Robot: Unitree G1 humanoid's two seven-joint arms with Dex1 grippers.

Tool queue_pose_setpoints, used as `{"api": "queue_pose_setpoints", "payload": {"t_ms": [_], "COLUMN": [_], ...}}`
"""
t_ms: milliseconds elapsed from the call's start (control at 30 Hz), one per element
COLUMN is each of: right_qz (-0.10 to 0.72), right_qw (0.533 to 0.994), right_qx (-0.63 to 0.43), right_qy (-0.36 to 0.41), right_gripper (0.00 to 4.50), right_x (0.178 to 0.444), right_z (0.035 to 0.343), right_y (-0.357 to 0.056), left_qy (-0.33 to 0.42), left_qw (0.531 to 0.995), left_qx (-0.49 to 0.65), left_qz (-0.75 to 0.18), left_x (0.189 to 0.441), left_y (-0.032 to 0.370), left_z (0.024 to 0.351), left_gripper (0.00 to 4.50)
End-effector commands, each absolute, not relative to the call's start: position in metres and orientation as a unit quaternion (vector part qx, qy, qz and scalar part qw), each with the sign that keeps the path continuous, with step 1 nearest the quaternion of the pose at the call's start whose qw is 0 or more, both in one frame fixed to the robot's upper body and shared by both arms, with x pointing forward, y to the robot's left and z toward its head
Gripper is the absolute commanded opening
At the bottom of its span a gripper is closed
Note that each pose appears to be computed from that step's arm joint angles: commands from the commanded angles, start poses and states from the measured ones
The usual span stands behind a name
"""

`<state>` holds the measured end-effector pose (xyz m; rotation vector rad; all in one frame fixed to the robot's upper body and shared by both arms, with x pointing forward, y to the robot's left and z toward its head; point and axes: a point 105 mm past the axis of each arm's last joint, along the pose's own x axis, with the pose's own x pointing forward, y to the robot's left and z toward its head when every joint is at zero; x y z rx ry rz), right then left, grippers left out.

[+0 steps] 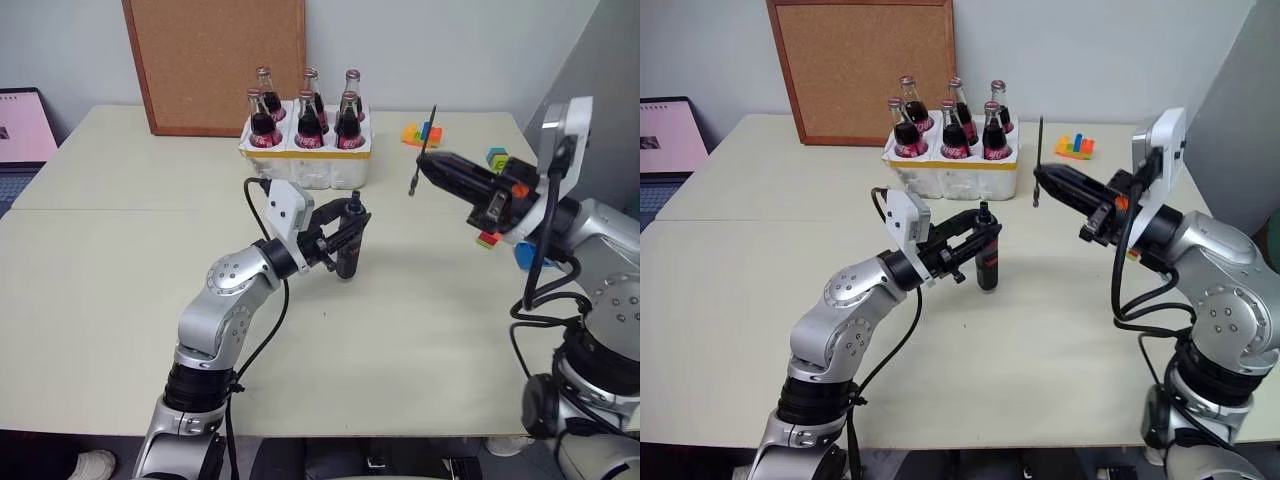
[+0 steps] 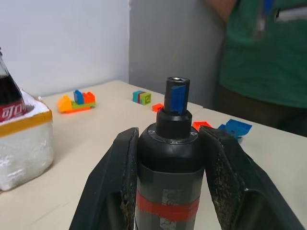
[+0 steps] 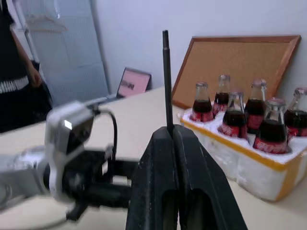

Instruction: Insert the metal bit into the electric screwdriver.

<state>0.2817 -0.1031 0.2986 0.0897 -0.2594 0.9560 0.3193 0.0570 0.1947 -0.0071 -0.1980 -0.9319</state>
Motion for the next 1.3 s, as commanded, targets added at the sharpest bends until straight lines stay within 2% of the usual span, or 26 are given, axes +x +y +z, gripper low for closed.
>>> {"api": "queue_pose_setpoints", "payload": {"t_ms": [33,400,1300], "right_qz": [0.456,0.48,0.496], "right_qw": [0.877,0.864,0.857], "right_qx": [0.044,0.043,0.028], "right_qy": [-0.145,-0.144,-0.135], "right_gripper": [0.0,0.0,0.0], "right_x": [0.275,0.271,0.287], "right_z": [0.309,0.302,0.277], "right_y": [-0.093,-0.065,-0.052], "left_qy": [-0.132,-0.139,-0.135], "left_qw": [0.878,0.886,0.884], "left_qx": [0.013,0.006,0.021], "left_qz": [-0.46,-0.442,-0.447], "left_x": [0.306,0.305,0.308], "left_y": [0.051,0.052,0.062], "left_z": [0.207,0.204,0.202], "left_gripper": [1.62,1.62,1.62]}}
